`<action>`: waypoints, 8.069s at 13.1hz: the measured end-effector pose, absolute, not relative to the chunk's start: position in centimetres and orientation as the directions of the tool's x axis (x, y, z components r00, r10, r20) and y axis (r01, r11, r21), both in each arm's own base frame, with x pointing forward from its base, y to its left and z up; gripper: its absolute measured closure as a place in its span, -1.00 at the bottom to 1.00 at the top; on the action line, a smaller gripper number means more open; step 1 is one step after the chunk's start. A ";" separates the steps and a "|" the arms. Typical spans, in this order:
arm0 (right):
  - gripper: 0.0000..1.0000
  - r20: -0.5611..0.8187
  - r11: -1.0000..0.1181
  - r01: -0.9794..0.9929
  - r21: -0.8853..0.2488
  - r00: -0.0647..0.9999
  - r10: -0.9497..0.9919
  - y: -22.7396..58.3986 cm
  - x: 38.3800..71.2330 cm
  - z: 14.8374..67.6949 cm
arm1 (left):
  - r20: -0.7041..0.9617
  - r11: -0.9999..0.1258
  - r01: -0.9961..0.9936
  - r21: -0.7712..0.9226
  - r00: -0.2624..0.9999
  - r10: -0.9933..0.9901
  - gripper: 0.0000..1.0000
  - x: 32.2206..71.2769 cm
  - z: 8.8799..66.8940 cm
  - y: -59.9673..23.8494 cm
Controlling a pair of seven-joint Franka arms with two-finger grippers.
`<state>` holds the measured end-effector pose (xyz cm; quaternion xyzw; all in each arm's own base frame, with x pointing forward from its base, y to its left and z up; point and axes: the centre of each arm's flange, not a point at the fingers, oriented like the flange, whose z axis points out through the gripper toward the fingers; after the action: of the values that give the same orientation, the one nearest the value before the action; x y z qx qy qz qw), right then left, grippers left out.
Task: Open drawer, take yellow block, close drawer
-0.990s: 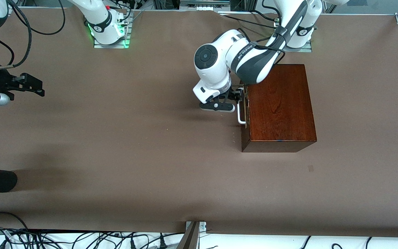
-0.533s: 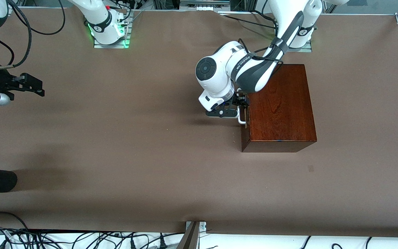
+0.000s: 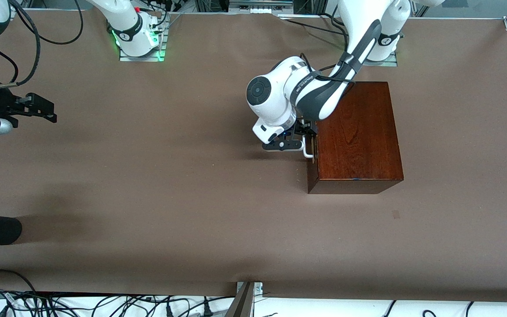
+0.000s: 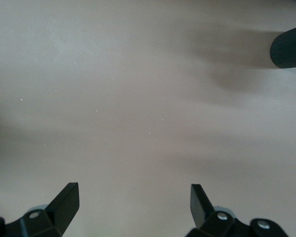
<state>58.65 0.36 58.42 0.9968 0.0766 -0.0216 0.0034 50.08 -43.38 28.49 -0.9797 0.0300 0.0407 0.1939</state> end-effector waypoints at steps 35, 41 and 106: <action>-1.00 -0.044 -0.989 0.149 0.004 0.988 0.149 0.1 58.6 58.4 | 0.039 -0.977 0.021 -0.214 0.999 0.013 -1.00 47.9 28.0 -51.2; -1.00 -0.045 -0.989 0.149 0.004 0.988 0.149 0.1 58.7 58.4 | 0.054 -0.981 0.029 -0.192 0.998 0.019 -1.00 48.5 30.8 -52.1; -0.99 0.066 -0.029 0.985 0.170 0.018 0.998 65.8 42.2 31.5 | -0.025 -0.997 -0.073 0.010 0.997 -0.074 -1.00 54.4 58.8 -3.3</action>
<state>42.20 65.80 31.46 0.7124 0.6958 0.0833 0.0378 54.42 -3.27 58.82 -0.9992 0.0368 0.0125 -0.0044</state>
